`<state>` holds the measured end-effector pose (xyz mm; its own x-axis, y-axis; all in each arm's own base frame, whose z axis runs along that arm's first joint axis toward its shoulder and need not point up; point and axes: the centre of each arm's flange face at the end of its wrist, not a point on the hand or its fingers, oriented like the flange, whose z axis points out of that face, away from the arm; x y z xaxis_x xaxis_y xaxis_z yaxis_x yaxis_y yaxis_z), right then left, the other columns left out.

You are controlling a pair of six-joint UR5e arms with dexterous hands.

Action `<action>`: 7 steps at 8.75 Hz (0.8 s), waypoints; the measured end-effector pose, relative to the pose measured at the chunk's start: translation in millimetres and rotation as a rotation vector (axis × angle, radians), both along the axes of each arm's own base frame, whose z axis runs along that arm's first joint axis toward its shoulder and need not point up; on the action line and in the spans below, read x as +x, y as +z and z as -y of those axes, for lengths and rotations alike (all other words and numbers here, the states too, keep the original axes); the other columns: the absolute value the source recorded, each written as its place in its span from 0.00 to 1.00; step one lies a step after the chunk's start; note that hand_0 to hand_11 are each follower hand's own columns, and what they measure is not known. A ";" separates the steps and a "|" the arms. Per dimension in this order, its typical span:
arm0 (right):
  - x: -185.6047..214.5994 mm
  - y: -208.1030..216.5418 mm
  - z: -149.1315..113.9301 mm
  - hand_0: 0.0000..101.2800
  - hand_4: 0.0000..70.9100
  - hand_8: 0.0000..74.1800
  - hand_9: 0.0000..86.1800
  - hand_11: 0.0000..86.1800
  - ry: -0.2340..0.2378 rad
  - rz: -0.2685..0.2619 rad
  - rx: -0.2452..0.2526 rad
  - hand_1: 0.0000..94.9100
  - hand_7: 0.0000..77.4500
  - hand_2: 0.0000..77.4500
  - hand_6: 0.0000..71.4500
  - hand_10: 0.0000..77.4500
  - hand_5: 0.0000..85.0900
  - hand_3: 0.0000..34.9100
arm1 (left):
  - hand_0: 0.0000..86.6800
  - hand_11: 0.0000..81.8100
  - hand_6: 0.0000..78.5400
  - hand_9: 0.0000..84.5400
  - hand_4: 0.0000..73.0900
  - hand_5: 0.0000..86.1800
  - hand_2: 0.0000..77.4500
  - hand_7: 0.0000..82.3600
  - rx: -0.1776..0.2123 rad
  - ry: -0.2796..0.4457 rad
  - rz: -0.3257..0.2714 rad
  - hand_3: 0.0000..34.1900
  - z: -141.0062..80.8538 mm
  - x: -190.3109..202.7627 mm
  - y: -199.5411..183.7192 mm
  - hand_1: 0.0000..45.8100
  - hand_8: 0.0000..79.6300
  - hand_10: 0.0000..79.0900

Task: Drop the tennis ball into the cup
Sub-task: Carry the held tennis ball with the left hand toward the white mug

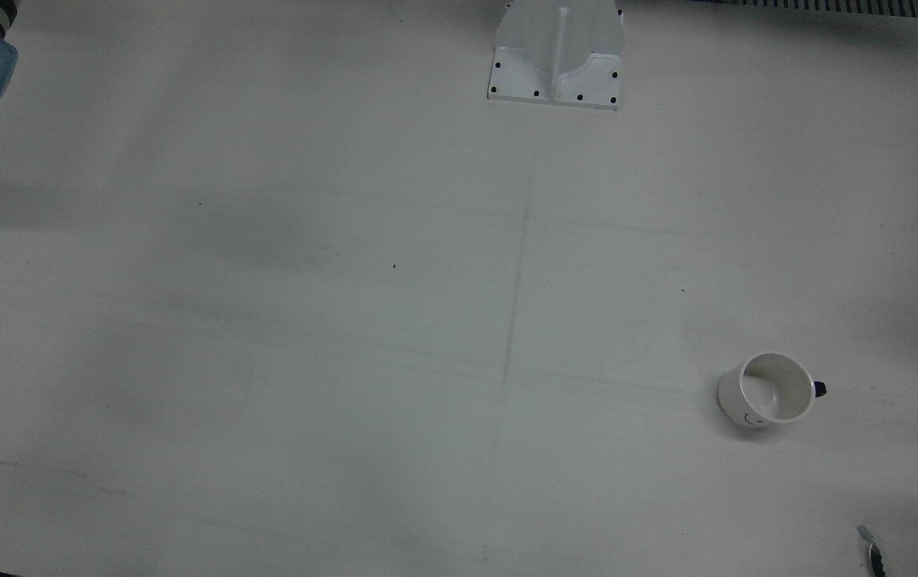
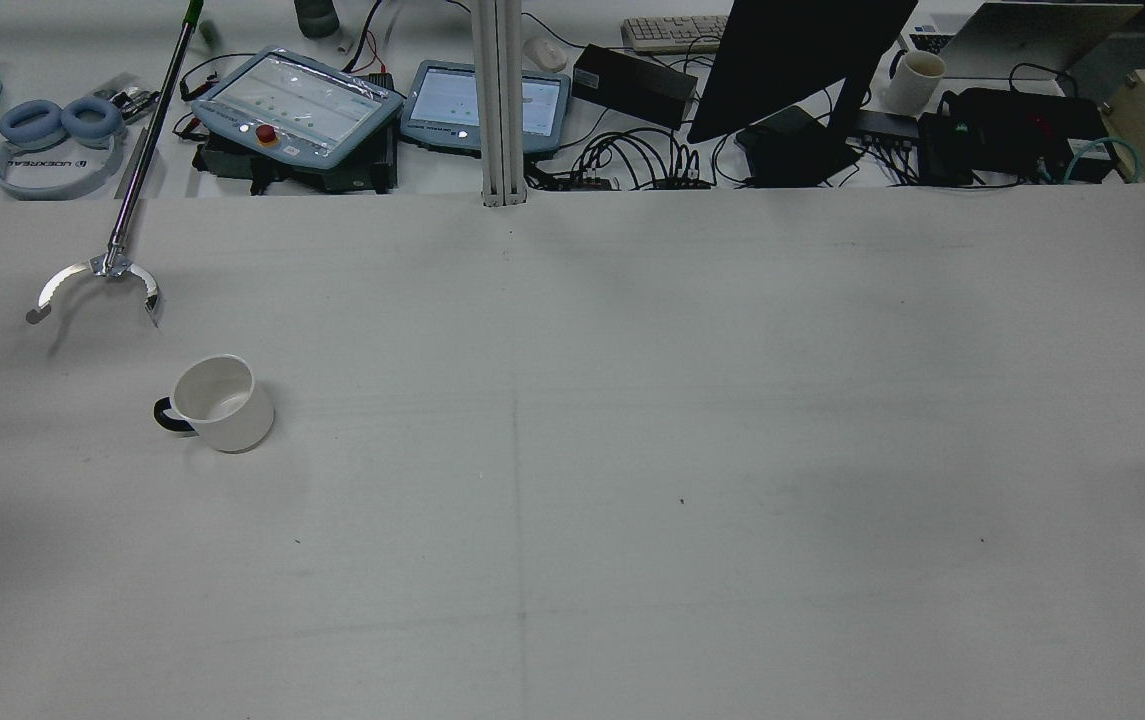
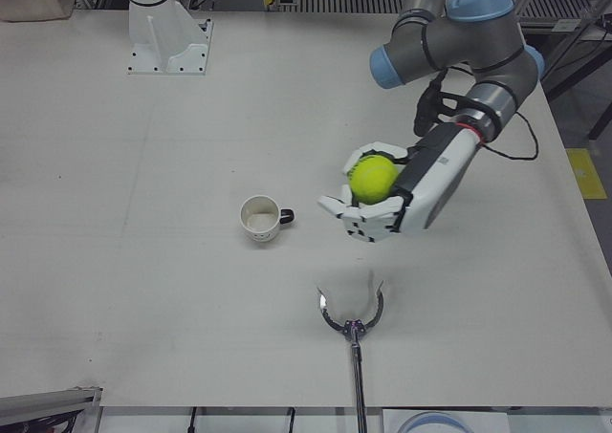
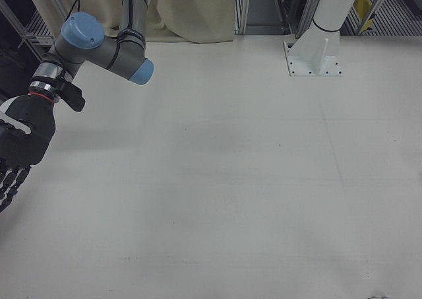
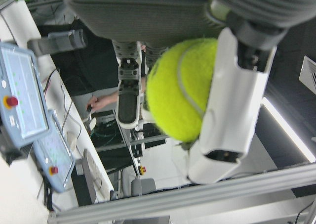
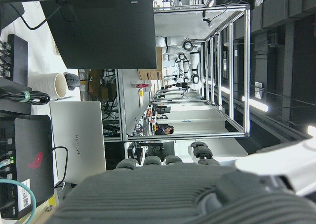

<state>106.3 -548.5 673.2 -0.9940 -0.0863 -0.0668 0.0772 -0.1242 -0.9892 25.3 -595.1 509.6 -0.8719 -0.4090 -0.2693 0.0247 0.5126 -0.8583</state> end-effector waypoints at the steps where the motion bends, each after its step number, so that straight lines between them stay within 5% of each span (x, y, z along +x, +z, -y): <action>1: 0.0 0.0 0.0 0.00 0.00 0.00 0.00 0.01 0.000 0.001 0.000 0.01 0.01 0.01 0.00 0.00 0.00 0.00 | 0.92 0.59 0.70 0.75 0.57 0.30 0.60 0.65 0.008 0.069 -0.004 0.00 -4.8 39.7 -10.2 0.49 0.58 0.39; 4: 0.0 1.2 -0.2 0.00 0.00 0.00 0.00 0.01 0.000 0.001 -0.002 0.01 0.01 0.01 0.00 0.00 0.00 0.00 | 0.92 0.58 0.70 0.73 0.53 0.28 0.62 0.65 0.013 0.210 -0.004 0.00 -21.6 128.8 -11.0 0.45 0.57 0.38; 7: 0.0 1.0 -0.2 0.00 0.00 0.00 0.00 0.01 0.000 0.001 -0.002 0.01 0.00 0.01 0.00 0.00 0.00 0.00 | 0.92 0.57 0.72 0.75 0.51 0.28 0.63 0.65 0.026 0.266 -0.008 0.00 -30.6 169.6 -9.9 0.44 0.58 0.37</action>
<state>106.3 -548.3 674.2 -0.9940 -0.0865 -0.0675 0.0782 -0.1262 -0.9889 194.9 -564.6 499.7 -0.7368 -0.6172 -0.2761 -0.1206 0.5218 -0.8445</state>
